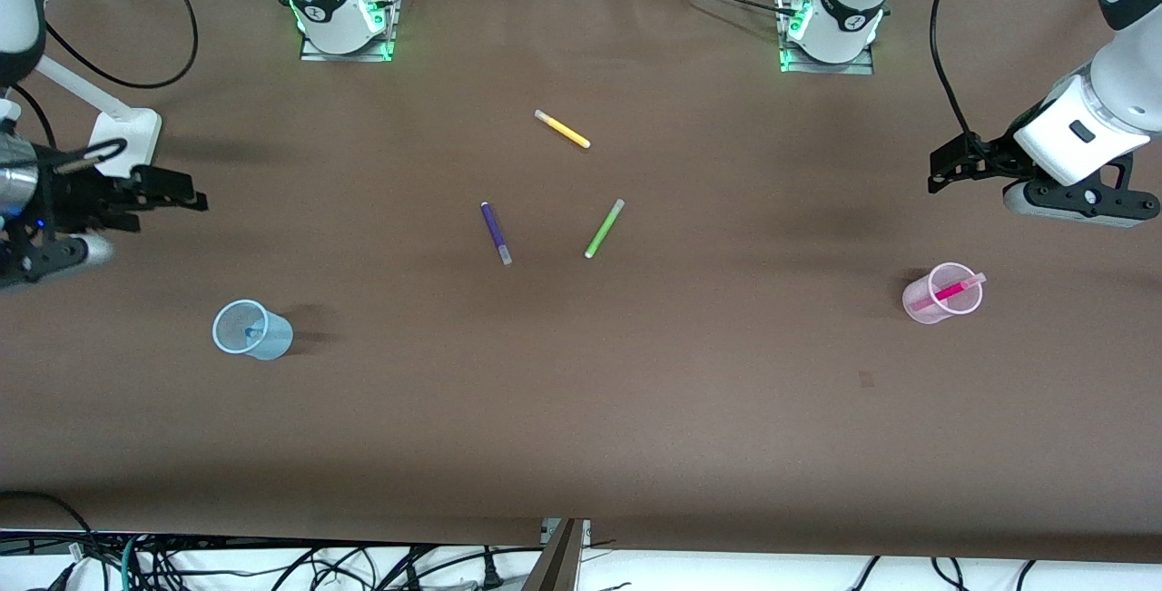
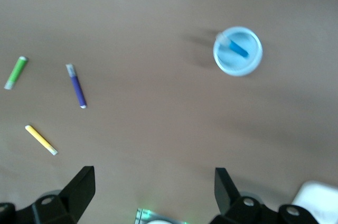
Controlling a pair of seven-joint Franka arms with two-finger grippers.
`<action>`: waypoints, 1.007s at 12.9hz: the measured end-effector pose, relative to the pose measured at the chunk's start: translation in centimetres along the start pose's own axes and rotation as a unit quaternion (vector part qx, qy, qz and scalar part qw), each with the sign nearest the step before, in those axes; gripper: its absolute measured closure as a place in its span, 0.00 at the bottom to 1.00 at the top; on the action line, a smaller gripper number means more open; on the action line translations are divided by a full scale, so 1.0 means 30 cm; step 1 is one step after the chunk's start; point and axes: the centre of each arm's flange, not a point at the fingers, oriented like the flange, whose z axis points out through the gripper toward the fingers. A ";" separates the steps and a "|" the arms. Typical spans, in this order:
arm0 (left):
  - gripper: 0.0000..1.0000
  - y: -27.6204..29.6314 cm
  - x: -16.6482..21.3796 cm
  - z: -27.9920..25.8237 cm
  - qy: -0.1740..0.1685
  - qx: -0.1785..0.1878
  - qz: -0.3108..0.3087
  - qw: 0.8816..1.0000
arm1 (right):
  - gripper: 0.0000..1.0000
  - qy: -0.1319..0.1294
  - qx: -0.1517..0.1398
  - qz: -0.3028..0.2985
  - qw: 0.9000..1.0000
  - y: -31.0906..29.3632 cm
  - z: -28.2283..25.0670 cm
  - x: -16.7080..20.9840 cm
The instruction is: Place pink and blue markers in matching cups
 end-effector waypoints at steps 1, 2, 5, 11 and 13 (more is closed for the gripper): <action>0.00 -0.005 -0.002 -0.004 0.001 0.000 0.001 1.000 | 0.00 -0.005 -0.006 0.024 1.000 -0.009 -0.007 -0.053; 0.00 -0.008 -0.004 -0.006 0.001 0.000 0.001 1.000 | 0.00 -0.010 -0.010 0.047 0.999 -0.027 -0.010 -0.104; 0.00 -0.016 -0.007 -0.007 -0.001 0.000 0.002 1.000 | 0.00 -0.006 -0.036 0.071 0.997 -0.047 -0.023 -0.206; 0.00 -0.015 -0.018 -0.017 -0.011 -0.001 0.006 1.000 | 0.00 0.025 -0.045 0.077 0.996 -0.058 -0.115 -0.301; 0.00 -0.015 -0.018 -0.017 -0.011 -0.001 0.007 1.000 | 0.00 0.015 -0.044 0.084 0.995 -0.056 -0.101 -0.305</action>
